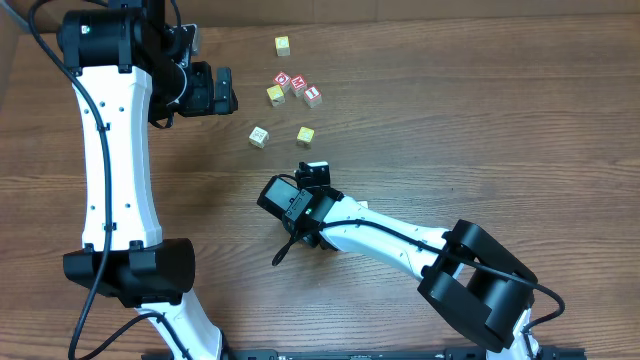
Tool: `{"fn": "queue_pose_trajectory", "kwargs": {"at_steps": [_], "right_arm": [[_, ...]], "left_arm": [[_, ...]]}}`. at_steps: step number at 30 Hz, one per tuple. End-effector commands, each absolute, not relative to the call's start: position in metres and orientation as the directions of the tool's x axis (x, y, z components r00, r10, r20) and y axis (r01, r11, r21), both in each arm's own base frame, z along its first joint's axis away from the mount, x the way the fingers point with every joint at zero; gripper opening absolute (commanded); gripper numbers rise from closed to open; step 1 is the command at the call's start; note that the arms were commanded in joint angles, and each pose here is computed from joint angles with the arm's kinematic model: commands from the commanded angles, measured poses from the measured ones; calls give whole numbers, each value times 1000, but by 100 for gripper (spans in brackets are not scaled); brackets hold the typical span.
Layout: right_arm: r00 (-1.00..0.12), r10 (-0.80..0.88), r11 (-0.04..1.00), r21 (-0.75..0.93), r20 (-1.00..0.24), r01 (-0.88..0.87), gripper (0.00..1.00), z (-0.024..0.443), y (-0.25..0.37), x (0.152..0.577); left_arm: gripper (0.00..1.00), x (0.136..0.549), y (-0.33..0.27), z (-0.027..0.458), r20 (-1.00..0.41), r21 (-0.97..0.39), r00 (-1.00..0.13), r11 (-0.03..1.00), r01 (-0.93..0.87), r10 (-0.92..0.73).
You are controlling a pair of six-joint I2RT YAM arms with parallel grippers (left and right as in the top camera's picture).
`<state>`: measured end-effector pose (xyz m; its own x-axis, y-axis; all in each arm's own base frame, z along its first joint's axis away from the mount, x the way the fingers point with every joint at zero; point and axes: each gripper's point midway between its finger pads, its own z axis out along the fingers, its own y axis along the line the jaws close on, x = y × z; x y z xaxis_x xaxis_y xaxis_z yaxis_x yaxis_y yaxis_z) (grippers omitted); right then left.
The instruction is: Flip 5 blocks
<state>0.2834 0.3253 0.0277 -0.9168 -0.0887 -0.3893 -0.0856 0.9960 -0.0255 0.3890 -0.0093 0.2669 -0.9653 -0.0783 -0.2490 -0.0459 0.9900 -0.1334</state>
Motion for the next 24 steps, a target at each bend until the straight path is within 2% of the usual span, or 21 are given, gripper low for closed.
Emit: {"fn": "queue_pose_trajectory", "kwargs": {"at_steps": [1, 24], "right_arm": [[-902, -83, 996, -28, -424, -79, 4, 38, 324, 289], [-890, -87, 996, -62, -447, -67, 4, 40, 318, 293]], "left_arm": [[100, 390, -11, 262, -236, -125, -970, 992, -33, -62], [100, 390, -11, 262, -236, -125, -970, 992, -33, -62]]}}
